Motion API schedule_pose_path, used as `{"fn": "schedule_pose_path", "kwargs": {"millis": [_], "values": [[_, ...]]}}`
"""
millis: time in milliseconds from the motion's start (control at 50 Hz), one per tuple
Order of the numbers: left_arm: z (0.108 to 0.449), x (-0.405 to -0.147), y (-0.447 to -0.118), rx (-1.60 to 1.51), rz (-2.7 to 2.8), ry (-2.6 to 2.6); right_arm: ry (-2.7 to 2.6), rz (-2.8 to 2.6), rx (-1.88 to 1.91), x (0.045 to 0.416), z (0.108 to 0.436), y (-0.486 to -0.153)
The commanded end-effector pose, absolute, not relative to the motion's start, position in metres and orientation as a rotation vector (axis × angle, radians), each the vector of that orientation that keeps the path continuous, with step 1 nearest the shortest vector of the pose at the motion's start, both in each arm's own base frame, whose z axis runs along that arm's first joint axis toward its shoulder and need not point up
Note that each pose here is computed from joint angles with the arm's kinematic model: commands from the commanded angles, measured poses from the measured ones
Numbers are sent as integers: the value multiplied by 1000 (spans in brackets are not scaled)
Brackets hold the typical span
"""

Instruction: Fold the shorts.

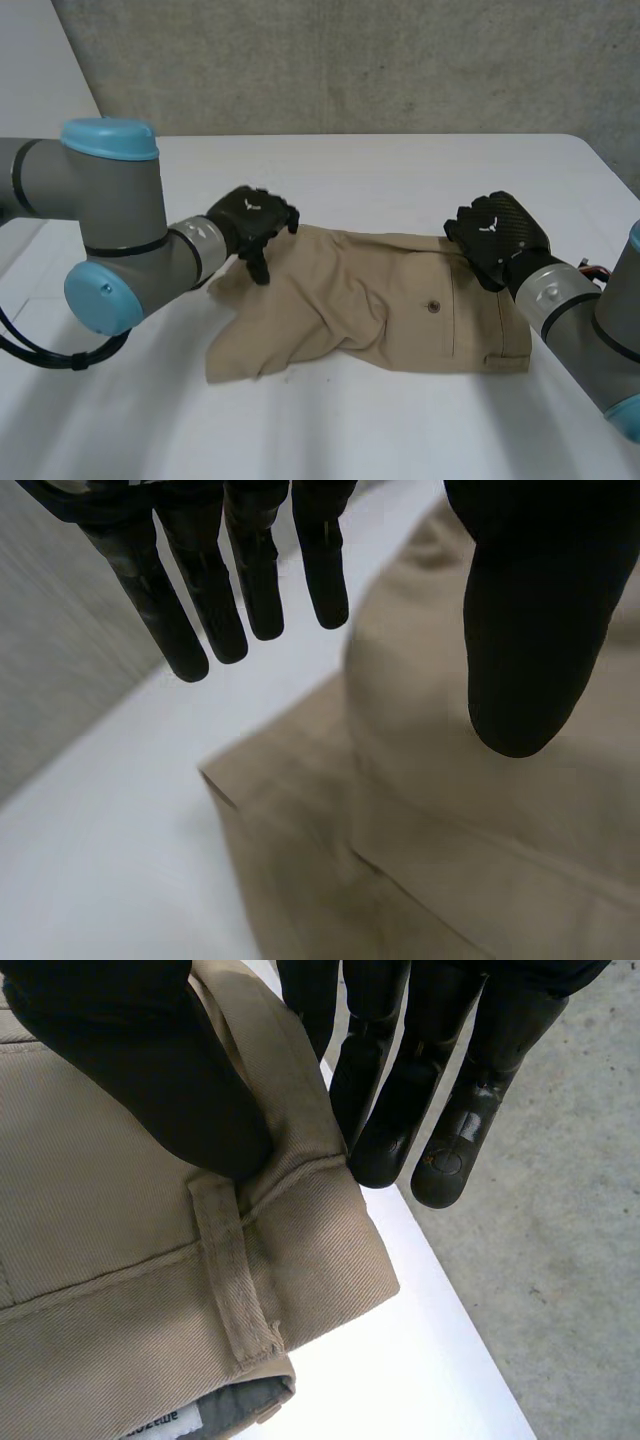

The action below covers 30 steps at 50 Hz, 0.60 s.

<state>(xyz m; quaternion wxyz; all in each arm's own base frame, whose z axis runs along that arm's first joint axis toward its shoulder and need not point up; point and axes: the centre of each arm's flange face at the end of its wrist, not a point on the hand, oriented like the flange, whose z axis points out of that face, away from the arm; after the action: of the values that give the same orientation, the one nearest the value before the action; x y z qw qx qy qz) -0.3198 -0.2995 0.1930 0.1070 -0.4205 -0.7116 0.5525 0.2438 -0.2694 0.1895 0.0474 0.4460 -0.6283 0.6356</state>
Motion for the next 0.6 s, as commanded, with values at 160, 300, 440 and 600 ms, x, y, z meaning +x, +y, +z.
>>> {"fn": "schedule_pose_path", "kwargs": {"millis": [160,300,440,600], "values": [[127,-329,-323,-1264,1459,-2191,-1930,1925,1365,244,186,-268],[128,-336,-326,-1267,1491,-2170,-1921,1930,1359,243,188,-270],[150,-341,-345,-1196,1784,-2123,-1898,1958,1346,245,196,-275],[193,-354,-358,-1151,2182,-1883,-1871,1989,1322,251,201,-290]]}}
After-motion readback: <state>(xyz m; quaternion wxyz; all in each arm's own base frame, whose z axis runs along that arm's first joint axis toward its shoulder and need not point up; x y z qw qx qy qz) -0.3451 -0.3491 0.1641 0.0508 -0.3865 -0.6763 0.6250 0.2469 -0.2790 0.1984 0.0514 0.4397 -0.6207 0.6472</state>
